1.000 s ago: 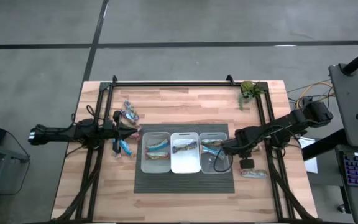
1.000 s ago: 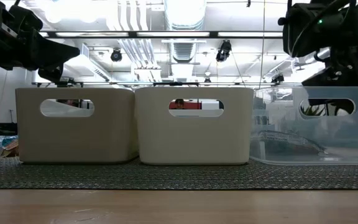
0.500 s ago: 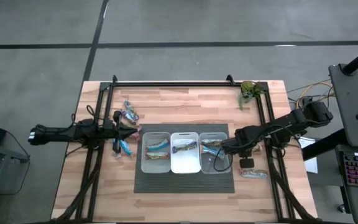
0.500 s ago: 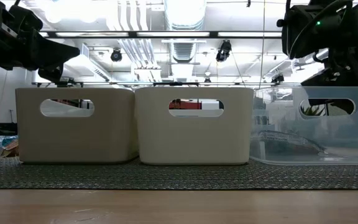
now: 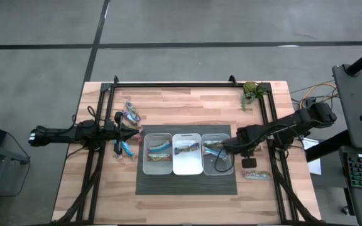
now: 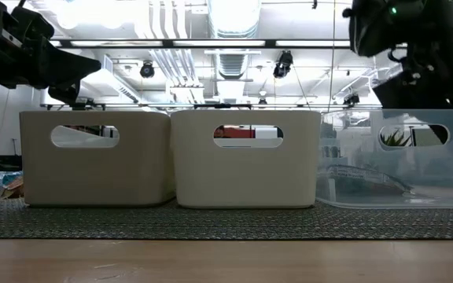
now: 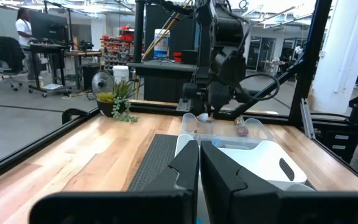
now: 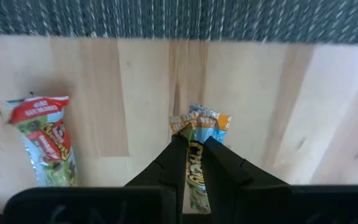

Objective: Pick and place Granola Bars by type
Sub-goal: Put the right yellow granola bar into the transparent bin

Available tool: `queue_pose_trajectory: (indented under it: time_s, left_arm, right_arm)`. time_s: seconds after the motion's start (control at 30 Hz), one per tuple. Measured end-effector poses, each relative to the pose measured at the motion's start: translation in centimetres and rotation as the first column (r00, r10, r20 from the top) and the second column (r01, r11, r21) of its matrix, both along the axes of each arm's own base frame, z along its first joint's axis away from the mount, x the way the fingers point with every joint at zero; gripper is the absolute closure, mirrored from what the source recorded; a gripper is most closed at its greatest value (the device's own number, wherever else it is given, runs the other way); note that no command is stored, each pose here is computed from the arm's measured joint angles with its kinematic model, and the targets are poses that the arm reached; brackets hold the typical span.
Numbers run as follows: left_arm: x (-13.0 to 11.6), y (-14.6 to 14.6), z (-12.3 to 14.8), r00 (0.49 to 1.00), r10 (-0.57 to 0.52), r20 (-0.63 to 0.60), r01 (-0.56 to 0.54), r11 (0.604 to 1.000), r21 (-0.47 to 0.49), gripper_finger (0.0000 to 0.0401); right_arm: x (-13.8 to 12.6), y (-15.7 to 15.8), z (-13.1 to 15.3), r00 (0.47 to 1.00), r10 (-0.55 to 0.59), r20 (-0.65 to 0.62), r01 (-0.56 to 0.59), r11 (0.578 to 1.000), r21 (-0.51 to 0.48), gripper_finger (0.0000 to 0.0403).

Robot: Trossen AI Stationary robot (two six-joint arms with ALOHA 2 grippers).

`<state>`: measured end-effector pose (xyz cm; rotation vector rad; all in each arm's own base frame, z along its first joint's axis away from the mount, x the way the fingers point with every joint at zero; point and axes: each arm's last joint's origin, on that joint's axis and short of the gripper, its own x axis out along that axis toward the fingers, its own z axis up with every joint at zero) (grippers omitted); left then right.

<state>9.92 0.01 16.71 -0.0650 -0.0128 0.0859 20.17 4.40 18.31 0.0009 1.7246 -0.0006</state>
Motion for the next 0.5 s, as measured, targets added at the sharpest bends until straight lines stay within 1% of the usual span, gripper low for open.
queue_pose_trajectory:
  time_s: [0.3,0.5]
  left_arm:
    - [0.0,0.0,0.0,1.0,0.0,0.0,0.0,1.0,0.0,0.0401]
    - [0.0,0.0,0.0,1.0,0.0,0.0,0.0,1.0,0.0,0.0401]
  right_arm:
    - [1.7,-0.2,2.7,0.997,0.011,0.08,-0.011,1.0,0.009,0.0365]
    - [1.6,-0.9,2.5,0.998,-0.005,0.066,0.005,1.0,0.007,0.0365]
